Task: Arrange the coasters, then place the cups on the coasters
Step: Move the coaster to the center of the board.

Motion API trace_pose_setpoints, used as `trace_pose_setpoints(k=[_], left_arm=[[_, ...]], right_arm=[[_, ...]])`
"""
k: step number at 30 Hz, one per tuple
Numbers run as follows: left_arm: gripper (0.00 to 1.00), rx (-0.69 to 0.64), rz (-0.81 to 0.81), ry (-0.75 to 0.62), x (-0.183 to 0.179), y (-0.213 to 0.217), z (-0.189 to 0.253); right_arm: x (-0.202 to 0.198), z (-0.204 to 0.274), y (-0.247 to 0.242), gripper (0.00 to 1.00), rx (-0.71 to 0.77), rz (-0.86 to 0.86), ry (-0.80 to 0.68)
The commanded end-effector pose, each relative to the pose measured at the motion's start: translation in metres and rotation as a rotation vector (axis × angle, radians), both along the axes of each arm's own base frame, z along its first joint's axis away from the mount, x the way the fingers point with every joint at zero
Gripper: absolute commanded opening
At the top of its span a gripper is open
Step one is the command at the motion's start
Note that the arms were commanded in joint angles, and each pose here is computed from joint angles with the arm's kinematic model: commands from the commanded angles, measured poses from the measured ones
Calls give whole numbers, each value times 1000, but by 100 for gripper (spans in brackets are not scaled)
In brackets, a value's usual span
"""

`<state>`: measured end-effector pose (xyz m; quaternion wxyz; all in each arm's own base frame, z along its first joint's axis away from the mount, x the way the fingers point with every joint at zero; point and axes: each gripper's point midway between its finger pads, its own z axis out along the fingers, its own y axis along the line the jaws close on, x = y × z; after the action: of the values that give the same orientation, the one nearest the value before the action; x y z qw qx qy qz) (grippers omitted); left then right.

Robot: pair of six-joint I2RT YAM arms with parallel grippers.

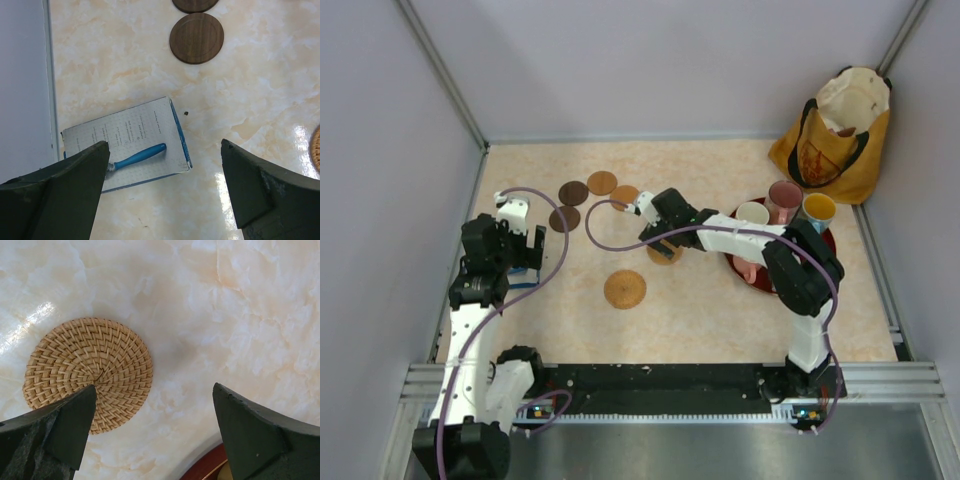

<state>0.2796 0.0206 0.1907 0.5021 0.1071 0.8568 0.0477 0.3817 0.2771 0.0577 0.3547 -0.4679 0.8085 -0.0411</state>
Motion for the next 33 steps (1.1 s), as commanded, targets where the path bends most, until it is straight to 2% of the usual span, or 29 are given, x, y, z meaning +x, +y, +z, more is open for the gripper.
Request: trace_pose_setpoints(k=[1, 7, 23, 26, 30, 33], left_arm=[[96, -19, -2, -21, 4, -1, 2], [96, -19, 1, -18, 4, 0, 2], [96, -32, 0, -13, 4, 1, 1], [96, -35, 5, -15, 4, 2, 1], [96, -38, 3, -18, 3, 2, 2], [96, -39, 6, -18, 4, 3, 1]], right_arm=[[11, -5, 6, 98, 34, -35, -14], [14, -20, 5, 98, 27, -61, -11], [42, 8, -10, 99, 4, -165, -199], [36, 29, -1, 99, 76, -118, -196], [5, 71, 27, 98, 259, 47, -136], [-18, 86, 41, 98, 314, 132, -114]])
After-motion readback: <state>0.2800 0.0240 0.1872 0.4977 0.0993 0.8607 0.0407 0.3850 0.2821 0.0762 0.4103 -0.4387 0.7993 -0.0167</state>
